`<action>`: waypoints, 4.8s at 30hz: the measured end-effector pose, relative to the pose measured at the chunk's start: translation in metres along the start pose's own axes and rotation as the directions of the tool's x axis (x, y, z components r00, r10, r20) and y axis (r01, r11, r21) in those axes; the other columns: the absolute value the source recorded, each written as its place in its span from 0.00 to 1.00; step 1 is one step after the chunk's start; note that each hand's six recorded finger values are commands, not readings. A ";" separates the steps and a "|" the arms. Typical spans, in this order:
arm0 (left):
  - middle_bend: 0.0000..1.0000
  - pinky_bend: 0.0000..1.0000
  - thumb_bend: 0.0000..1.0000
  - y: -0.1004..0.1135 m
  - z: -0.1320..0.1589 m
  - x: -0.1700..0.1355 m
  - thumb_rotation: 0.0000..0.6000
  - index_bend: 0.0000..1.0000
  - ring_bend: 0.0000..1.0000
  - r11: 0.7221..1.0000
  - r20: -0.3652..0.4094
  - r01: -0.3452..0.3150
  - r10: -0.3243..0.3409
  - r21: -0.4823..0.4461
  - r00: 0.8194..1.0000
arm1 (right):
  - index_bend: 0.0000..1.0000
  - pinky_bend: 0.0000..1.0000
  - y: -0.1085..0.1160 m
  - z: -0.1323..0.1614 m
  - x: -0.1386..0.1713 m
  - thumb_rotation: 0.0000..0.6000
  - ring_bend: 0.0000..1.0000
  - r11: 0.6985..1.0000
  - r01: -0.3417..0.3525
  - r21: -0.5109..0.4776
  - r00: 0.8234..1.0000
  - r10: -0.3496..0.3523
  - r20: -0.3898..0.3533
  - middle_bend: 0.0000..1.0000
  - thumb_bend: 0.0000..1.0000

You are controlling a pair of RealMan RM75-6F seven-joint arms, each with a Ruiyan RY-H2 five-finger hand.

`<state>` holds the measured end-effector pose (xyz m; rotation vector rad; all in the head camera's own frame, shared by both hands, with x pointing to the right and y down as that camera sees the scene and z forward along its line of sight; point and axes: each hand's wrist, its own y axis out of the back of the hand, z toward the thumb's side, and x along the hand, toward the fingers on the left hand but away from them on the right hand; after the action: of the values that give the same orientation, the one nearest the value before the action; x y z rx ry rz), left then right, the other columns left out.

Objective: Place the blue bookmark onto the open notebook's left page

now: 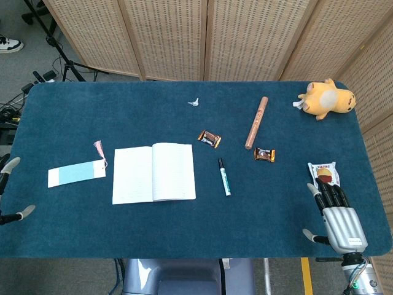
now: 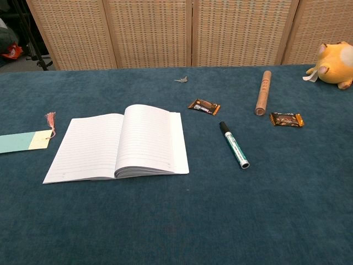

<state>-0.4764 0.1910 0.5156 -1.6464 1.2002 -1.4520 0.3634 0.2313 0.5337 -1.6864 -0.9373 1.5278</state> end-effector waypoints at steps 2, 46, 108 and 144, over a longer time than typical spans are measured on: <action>0.00 0.00 0.12 -0.001 0.000 0.000 1.00 0.09 0.00 1.000 -0.001 0.003 -0.003 0.000 1.000 | 0.00 0.01 0.000 0.000 0.000 1.00 0.00 1.000 0.001 -0.001 1.000 -0.001 0.001 0.00 0.10; 0.00 0.00 0.14 -0.007 0.006 0.068 1.00 0.17 0.00 0.980 -0.029 0.200 -0.201 -0.020 0.979 | 0.00 0.01 -0.007 0.014 0.003 1.00 0.00 1.000 -0.025 0.006 0.999 0.025 -0.047 0.00 0.10; 0.00 0.00 0.16 -0.118 -0.004 0.164 1.00 0.27 0.00 0.822 -0.323 0.517 -0.435 0.238 0.841 | 0.00 0.01 -0.009 0.006 -0.002 1.00 0.00 0.999 -0.046 -0.022 0.998 0.045 -0.035 0.00 0.10; 0.00 0.00 0.16 -0.151 -0.003 0.173 1.00 0.27 0.00 0.795 -0.347 0.541 -0.442 0.276 0.827 | 0.00 0.01 -0.012 0.004 -0.005 1.00 0.00 0.998 -0.057 -0.024 0.998 0.057 -0.030 0.00 0.10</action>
<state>-0.4492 0.0920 0.7210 -1.5994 0.5682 -2.1373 0.3578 0.2331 0.5461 -1.7619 -0.9036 1.5305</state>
